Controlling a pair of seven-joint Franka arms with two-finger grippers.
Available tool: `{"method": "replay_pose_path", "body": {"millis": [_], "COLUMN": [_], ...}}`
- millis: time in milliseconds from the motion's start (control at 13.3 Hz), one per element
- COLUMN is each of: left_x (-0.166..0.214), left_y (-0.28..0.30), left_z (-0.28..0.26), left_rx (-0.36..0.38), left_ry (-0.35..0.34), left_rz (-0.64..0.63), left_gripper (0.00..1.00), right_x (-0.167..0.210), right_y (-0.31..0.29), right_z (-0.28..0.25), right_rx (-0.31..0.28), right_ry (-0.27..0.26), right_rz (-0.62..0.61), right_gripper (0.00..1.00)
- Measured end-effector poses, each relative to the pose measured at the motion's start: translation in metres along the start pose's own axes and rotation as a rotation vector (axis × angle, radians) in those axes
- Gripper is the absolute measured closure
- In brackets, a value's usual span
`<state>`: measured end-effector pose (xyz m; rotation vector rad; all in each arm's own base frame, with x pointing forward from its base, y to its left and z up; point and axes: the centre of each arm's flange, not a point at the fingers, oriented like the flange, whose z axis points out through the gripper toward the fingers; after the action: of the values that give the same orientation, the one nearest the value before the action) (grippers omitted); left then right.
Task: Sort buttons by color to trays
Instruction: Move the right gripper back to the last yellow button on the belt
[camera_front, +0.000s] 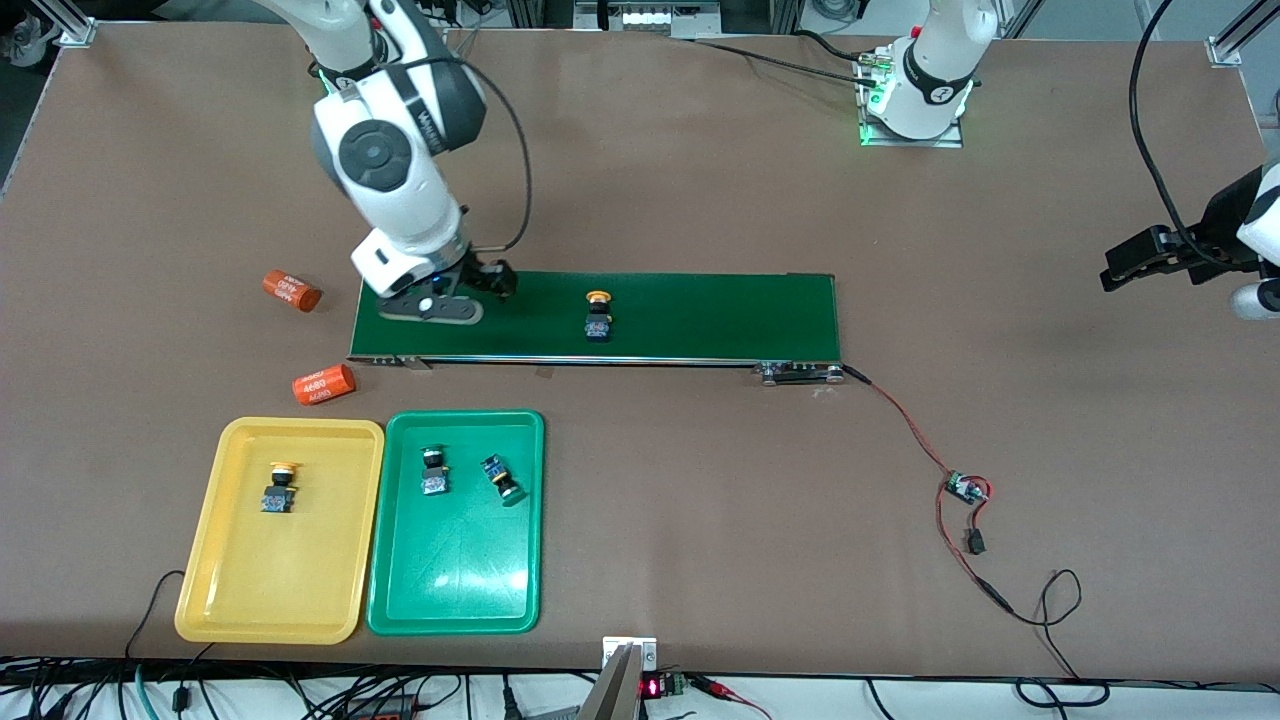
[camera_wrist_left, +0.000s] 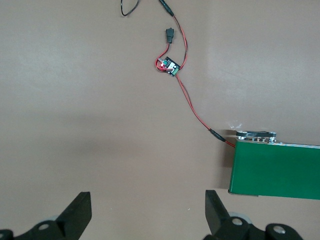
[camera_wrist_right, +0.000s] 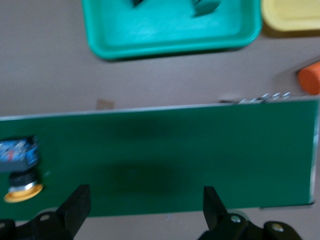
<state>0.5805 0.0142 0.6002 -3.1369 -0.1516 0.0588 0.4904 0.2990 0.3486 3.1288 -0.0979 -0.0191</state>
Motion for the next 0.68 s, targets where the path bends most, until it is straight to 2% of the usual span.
{"method": "replay_pose_path", "body": {"millis": [376, 677], "left_x": [0.001, 0.001], "left_y": [-0.001, -0.003], "left_z": [-0.001, -0.001], "left_rx": [0.0, -0.001], "left_ry": [0.006, 0.006], "left_rz": [-0.002, -0.006], "left_gripper": [0.0, 0.0], "right_x": [-0.02, -0.036], "right_y": [-0.033, -0.058], "right_z": [0.015, 0.048], "right_rx": [0.028, 0.028], "right_ry": [0.017, -0.014], "right_rz": [-0.068, -0.116], "right_gripper": [0.0, 0.0]}}
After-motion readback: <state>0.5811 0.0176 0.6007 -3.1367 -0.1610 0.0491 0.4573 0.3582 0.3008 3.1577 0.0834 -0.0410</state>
